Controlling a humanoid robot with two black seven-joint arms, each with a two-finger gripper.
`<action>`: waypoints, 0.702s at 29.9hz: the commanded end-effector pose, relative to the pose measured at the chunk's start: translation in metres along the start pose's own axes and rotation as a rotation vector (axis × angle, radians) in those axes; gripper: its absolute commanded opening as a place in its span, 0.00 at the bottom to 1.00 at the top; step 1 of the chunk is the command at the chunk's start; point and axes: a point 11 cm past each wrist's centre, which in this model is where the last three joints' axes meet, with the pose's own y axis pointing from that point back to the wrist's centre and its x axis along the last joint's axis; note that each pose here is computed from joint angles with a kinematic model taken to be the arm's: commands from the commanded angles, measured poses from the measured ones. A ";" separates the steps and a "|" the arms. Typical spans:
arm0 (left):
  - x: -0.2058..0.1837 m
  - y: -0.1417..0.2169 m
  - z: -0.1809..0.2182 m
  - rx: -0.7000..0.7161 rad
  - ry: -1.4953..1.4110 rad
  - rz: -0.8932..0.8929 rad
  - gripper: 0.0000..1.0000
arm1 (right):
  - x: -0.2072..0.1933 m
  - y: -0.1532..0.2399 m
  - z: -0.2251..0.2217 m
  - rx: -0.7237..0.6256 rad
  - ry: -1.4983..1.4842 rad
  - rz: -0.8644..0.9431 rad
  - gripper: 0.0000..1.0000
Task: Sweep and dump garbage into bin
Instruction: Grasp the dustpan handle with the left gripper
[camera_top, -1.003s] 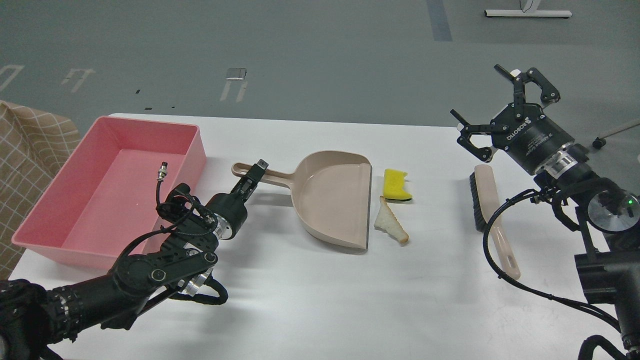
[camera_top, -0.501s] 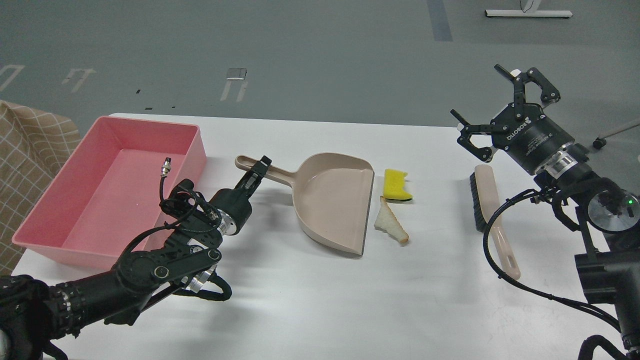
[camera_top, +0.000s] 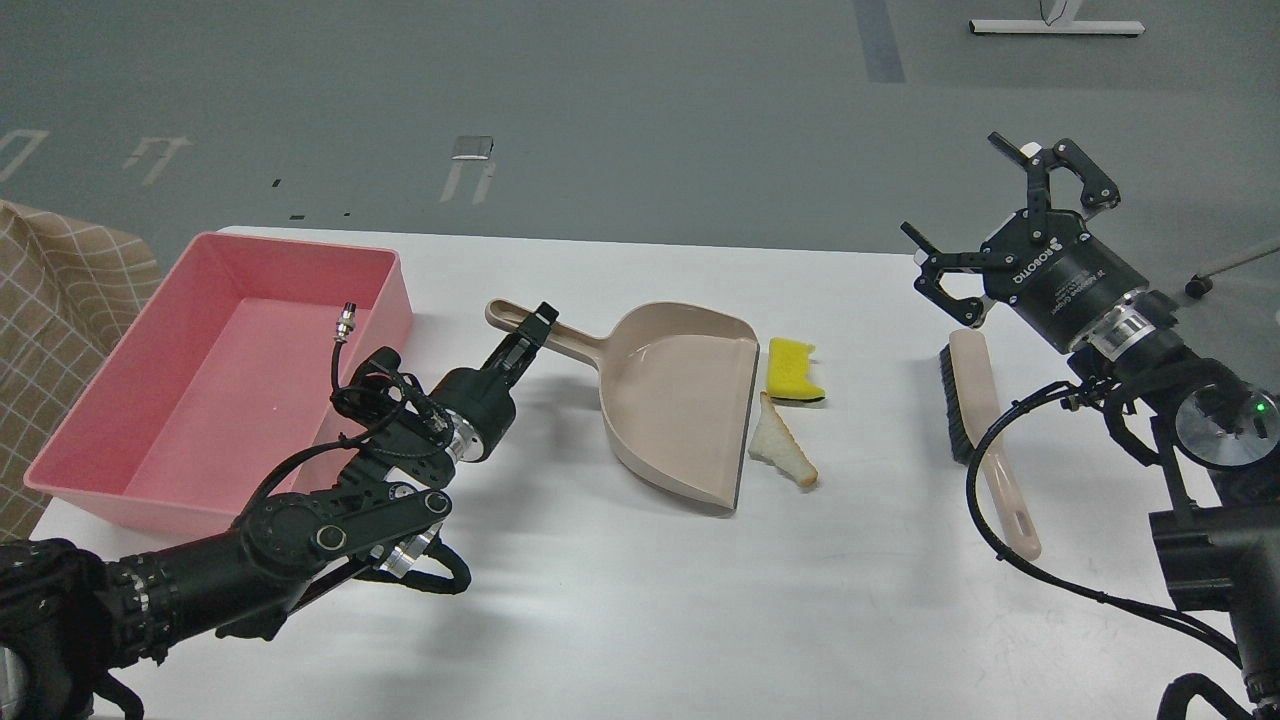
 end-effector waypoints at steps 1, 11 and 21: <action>0.004 -0.001 0.001 -0.003 -0.010 0.004 0.00 | 0.000 0.000 0.000 0.000 0.000 0.000 1.00; 0.011 -0.005 0.007 -0.017 -0.024 0.011 0.00 | 0.008 0.010 -0.012 -0.008 0.045 0.035 1.00; 0.003 -0.005 0.007 -0.020 -0.065 -0.029 0.00 | 0.012 0.012 -0.008 -0.152 0.169 0.067 0.99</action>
